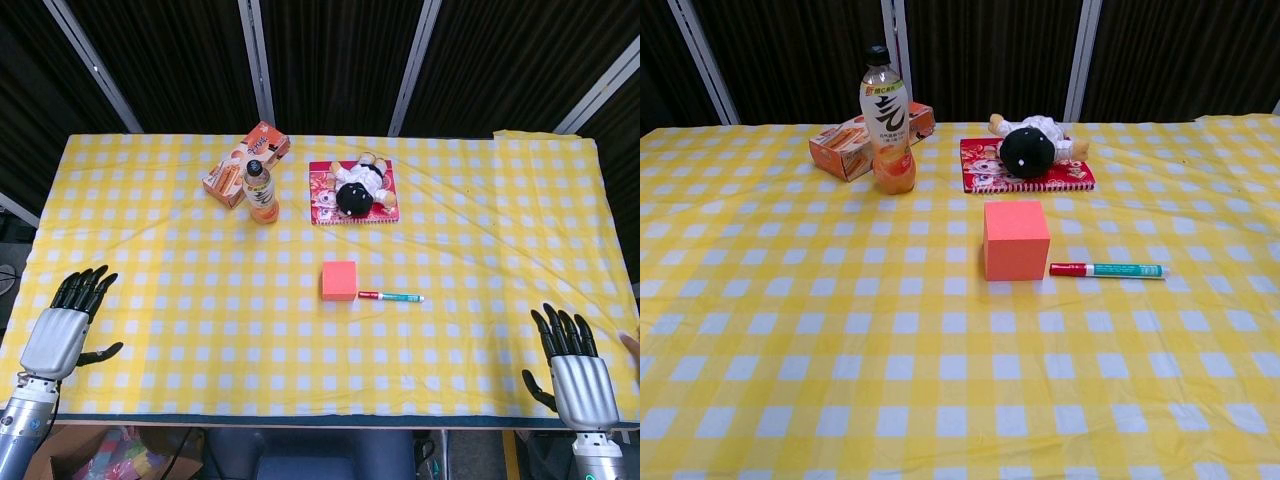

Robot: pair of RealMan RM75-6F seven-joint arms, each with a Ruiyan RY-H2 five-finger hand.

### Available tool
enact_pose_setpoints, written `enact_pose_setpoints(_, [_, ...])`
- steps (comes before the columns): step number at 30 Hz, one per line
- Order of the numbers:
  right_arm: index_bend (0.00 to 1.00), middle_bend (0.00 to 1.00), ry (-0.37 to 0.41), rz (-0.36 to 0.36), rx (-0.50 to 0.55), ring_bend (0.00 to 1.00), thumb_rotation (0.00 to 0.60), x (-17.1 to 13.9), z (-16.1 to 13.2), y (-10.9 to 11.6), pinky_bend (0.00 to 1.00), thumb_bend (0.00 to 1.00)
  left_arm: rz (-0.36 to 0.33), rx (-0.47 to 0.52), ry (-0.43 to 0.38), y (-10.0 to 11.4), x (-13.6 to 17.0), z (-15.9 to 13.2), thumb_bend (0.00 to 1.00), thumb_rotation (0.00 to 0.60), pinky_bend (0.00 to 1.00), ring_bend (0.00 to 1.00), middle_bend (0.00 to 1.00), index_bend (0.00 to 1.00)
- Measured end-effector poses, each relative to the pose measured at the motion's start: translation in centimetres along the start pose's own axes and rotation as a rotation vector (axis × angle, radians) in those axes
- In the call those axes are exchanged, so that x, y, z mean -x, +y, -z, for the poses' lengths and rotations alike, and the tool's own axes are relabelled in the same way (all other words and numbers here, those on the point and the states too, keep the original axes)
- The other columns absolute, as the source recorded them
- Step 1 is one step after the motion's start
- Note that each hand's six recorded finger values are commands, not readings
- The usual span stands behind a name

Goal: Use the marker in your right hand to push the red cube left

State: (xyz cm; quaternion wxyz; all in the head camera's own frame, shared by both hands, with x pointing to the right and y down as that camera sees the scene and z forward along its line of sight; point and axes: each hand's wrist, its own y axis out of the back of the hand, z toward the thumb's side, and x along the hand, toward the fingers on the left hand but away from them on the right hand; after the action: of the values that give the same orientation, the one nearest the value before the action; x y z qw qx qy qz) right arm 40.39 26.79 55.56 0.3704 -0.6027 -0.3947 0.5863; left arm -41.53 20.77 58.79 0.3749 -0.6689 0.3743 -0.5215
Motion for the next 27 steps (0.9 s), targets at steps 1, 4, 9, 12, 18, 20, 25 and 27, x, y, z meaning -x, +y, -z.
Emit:
enact_pose_setpoints(1, [0.00,0.00,0.000,-0.001,0.000,0.00,0.600,0.0,0.0,0.0,0.00,0.36,0.000,0.000,0.000,0.0,0.0,0.0,0.00,0.600,0.00,0.00,0.00,0.00])
enact_pose_setpoints(4, [0.00,0.00,0.000,-0.002,0.000,0.00,0.600,0.1,0.0,0.0,0.00,0.36,0.001,0.000,0.003,0.0,0.0,0.1,0.00,0.600,0.00,0.00,0.00,0.00])
enact_pose_setpoints(9, [0.00,0.00,-0.001,-0.002,0.001,0.00,0.600,0.0,0.0,0.0,0.00,0.36,-0.002,0.001,0.000,0.1,0.0,0.0,0.00,0.600,0.00,0.00,0.00,0.00])
enact_pose_setpoints(12, [0.00,0.00,0.000,0.000,0.014,0.00,0.600,0.2,-0.2,0.0,0.00,0.36,-0.002,0.001,0.002,0.1,0.1,0.0,0.00,0.600,0.00,0.00,0.00,0.00])
enact_pose_setpoints(18, [0.17,0.02,0.021,-0.004,0.079,0.00,0.600,1.3,-1.5,0.3,0.00,0.36,0.002,0.006,0.002,0.0,-0.1,0.0,0.00,0.600,0.00,0.00,0.00,0.00])
enact_pose_setpoints(20, [0.24,0.05,0.042,-0.006,0.094,0.00,0.600,2.1,-2.4,0.4,0.00,0.36,0.003,0.005,-0.004,0.0,0.0,-0.1,0.00,0.600,0.00,0.00,0.00,0.00])
enact_pose_setpoints(25, [0.31,0.10,0.085,-0.036,0.099,0.00,0.600,4.3,-5.0,0.1,0.00,0.36,0.003,0.007,-0.008,0.0,0.0,-0.2,0.00,0.600,0.00,0.00,0.00,0.00])
enact_pose_setpoints(27, [0.32,0.10,0.103,-0.056,0.099,0.00,0.600,5.3,-6.4,-0.2,0.00,0.36,0.003,0.009,-0.007,0.1,0.0,-0.2,0.00,0.600,0.00,0.00,0.00,0.00])
